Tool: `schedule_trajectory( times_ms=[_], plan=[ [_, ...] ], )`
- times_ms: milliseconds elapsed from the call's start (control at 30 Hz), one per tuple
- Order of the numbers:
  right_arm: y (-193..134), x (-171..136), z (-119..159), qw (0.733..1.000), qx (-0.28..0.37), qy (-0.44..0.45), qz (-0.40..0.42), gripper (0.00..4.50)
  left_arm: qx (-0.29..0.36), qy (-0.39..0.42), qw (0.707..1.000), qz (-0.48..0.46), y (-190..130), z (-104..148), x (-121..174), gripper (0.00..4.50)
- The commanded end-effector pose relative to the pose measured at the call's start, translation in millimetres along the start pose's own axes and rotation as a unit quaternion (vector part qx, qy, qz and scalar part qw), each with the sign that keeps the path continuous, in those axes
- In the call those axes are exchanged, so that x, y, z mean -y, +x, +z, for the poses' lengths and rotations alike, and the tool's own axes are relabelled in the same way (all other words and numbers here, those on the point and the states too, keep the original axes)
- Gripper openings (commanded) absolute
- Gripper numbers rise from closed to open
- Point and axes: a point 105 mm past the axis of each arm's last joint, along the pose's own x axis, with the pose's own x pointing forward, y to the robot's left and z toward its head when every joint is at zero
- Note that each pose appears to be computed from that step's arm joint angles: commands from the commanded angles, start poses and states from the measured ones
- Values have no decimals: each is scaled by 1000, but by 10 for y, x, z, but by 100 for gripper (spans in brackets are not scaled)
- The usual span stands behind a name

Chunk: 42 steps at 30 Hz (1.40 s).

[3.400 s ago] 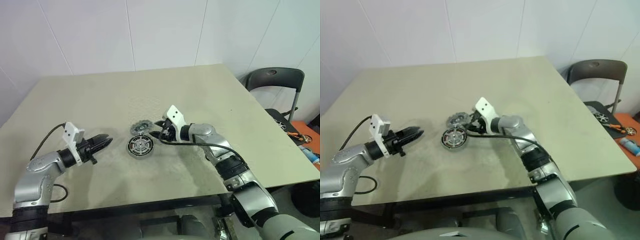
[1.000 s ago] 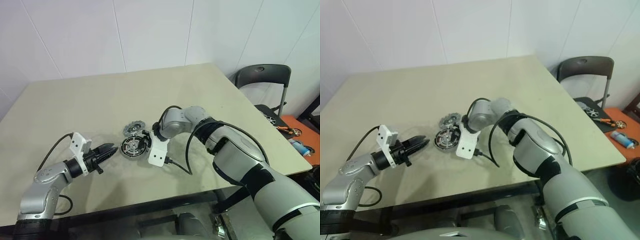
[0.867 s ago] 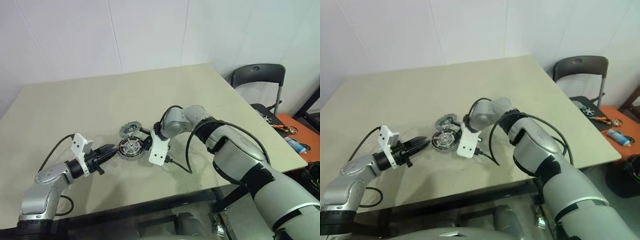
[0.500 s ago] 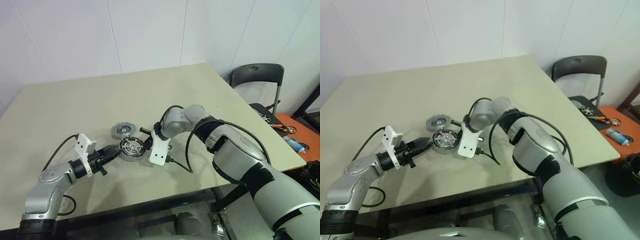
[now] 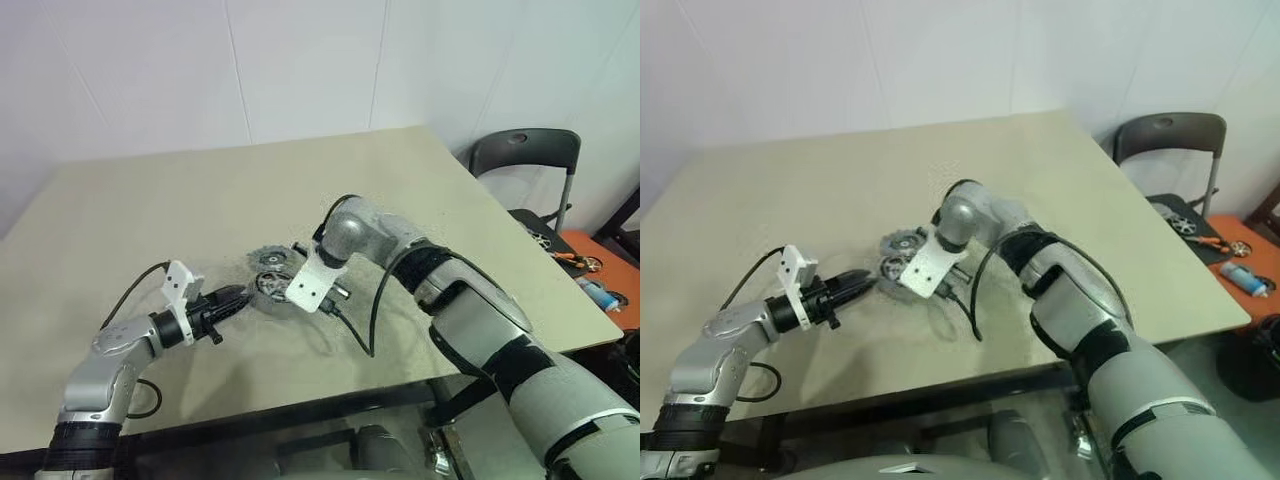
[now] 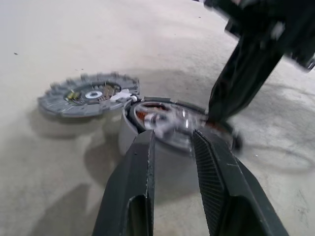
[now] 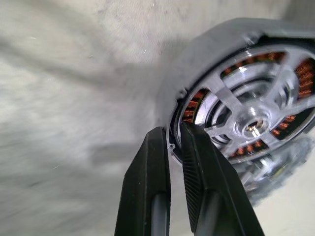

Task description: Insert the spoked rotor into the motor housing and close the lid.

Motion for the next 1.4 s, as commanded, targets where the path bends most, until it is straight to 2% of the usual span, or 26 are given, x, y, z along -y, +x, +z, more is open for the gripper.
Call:
schedule_trajectory(
  times_ms=[33, 233, 467, 633, 700, 933, 1000, 1133, 1400],
  plan=[
    [-297, -130, -106, 998, -2, 62, 6, 8, 8, 25, 1000, -16, 76, 93, -3, 131],
    [-509, -496, -259, 991, -29, 130, 28, 8, 1, 27, 999, -41, 227, 100, -17, 131],
    [-579, -595, -112, 982, -8, 189, 25, 8, -4, 33, 997, -65, 366, 115, -20, 131],
    [-324, -385, 33, 966, 40, 257, 6, 8, -4, 36, 997, -69, 395, 129, -30, 131],
    [-190, -332, 40, 963, 39, 268, 3, 8, -5, 37, 997, -68, 381, 135, -33, 131],
    [113, -327, -46, 979, 6, 205, -1, 8, -6, 35, 998, -52, 272, 112, -30, 131],
    [140, -251, -29, 977, 18, 213, -14, 82, -6, 33, 998, -47, 238, 96, -19, 131],
    [106, -231, 40, 964, 37, 261, 9, 198, -6, 28, 999, -47, 203, 75, 18, 131],
    [-245, -63, 339, 972, 95, 213, 10, 198, -4, 29, 999, -46, 245, 96, -3, 131]
  ],
)
